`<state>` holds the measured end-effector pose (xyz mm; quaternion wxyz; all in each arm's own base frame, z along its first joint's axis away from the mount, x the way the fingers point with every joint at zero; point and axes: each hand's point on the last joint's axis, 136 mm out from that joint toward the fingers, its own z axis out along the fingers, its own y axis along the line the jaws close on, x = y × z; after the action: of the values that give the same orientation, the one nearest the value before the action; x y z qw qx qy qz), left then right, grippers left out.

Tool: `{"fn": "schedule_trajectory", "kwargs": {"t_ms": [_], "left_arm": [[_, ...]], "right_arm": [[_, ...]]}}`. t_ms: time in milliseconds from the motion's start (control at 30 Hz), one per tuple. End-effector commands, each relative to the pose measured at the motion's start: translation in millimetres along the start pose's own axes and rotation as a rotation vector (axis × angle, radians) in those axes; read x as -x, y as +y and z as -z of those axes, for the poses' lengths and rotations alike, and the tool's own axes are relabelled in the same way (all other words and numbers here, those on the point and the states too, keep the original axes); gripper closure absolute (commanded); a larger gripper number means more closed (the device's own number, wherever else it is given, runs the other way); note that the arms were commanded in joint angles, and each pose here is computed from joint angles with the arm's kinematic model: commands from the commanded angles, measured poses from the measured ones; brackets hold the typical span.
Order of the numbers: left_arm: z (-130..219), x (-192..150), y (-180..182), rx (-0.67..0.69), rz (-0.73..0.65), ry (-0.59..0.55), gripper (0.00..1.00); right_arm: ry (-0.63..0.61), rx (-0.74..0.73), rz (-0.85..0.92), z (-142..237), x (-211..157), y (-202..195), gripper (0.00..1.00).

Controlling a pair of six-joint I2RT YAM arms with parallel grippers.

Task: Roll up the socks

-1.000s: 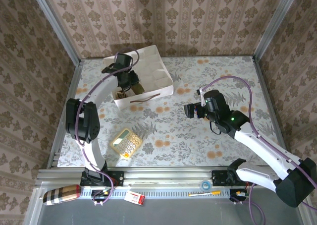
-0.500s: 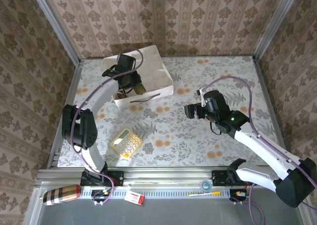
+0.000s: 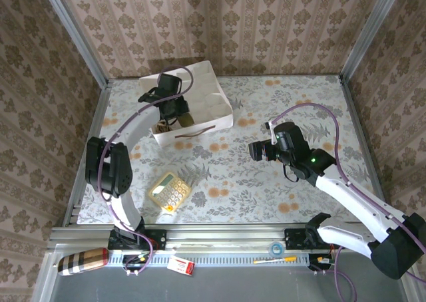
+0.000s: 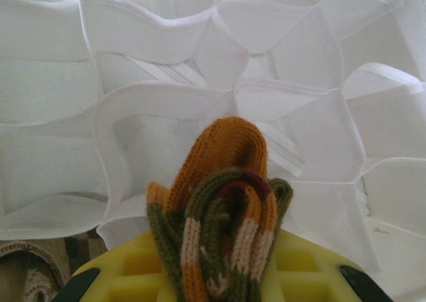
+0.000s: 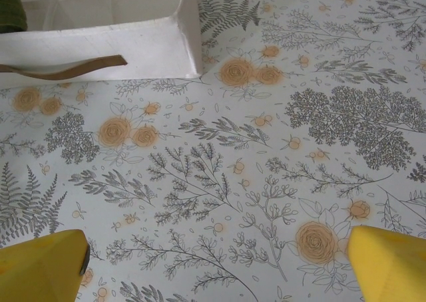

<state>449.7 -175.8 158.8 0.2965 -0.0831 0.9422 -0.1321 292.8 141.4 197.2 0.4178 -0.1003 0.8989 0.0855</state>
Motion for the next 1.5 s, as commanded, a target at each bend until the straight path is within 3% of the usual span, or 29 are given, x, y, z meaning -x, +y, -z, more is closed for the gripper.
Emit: {"fn": "schedule_trajectory", "kwargs": {"t_ms": [0, 467, 900, 1033, 1233, 1367, 1467], "left_arm": [[-8, 2, 12, 0.048, -0.053, -0.018, 1.00], [-4, 9, 7, 0.033, -0.176, -0.254, 1.00], [3, -21, -7, -0.022, -0.242, -0.354, 0.99], [6, -26, -17, -0.076, -0.298, -0.430, 0.96], [11, -30, -25, -0.099, -0.346, -0.451, 0.81], [22, -25, -30, -0.091, -0.356, -0.456, 0.56], [32, -19, -34, -0.089, -0.358, -0.456, 0.48]], "right_arm": [[-0.019, 0.001, -0.020, 10, 9, 0, 0.00], [-0.002, -0.003, -0.038, 12, 0, -3, 0.00], [0.012, 0.008, -0.055, 9, -7, -1, 0.00], [0.017, 0.011, -0.058, 7, -9, -1, 0.00], [0.022, 0.014, -0.058, 5, -11, 0, 0.00], [0.028, 0.017, -0.055, 3, -12, 1, 0.00], [0.028, 0.018, -0.057, 2, -12, 1, 0.00]]}}
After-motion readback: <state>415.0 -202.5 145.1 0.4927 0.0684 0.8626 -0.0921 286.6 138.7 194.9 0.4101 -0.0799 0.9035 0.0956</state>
